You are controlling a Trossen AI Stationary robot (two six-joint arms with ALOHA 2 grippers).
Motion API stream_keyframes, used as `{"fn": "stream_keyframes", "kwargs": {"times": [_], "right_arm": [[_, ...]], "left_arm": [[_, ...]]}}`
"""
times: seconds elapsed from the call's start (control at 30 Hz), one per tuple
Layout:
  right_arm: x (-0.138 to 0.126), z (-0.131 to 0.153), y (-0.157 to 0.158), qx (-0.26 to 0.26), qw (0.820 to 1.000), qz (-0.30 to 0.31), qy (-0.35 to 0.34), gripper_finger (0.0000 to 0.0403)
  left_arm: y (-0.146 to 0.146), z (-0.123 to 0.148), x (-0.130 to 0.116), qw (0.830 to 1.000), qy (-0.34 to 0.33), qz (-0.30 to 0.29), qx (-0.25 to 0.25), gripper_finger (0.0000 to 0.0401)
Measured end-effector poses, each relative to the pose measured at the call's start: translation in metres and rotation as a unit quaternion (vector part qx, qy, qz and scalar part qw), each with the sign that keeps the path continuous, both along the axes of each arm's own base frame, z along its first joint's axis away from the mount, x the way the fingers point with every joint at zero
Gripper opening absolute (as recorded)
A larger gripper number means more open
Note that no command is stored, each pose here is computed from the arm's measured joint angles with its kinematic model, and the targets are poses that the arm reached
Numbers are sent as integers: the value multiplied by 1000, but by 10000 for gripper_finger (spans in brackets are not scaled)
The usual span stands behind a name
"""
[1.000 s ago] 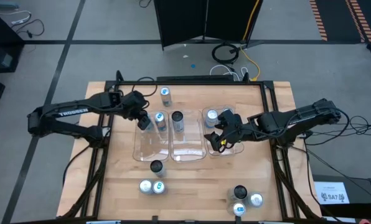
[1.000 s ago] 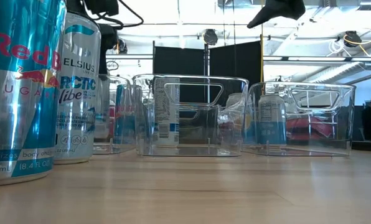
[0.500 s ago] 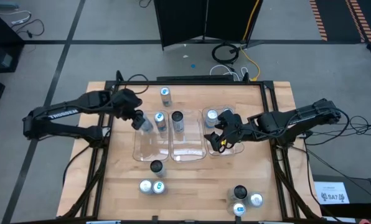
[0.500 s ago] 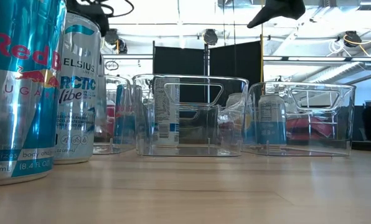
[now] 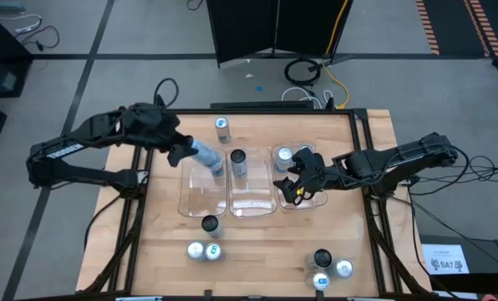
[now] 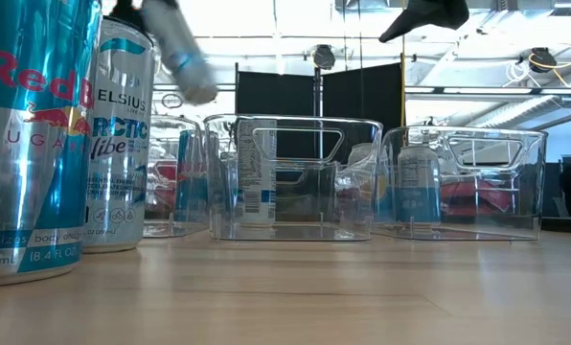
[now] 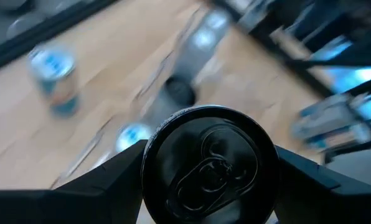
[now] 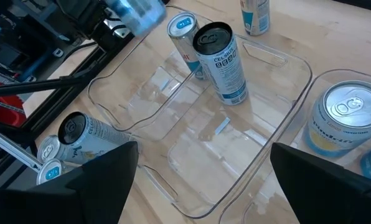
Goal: Sort soda cans
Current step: Put the top left white-blue soda can into the middle transparent bin
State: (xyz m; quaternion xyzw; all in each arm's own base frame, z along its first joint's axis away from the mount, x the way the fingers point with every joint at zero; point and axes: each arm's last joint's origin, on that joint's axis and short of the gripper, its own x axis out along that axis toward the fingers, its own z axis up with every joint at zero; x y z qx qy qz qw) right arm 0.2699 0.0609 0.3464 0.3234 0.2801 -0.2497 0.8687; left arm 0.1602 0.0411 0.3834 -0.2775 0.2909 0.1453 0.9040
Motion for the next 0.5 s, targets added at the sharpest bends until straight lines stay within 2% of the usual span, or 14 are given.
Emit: {"fn": "stream_keyframes", "kwargs": {"times": [0.2, 0.5], "right_arm": [[0, 0, 0, 0, 1000, 0, 0, 358], [0, 0, 1, 1, 1000, 2, -2, 358]], "left_arm": [[-7, 23, 28, 997, -49, -52, 27, 279], [-25, 16, 90, 985, 20, -155, 68, 279]]}}
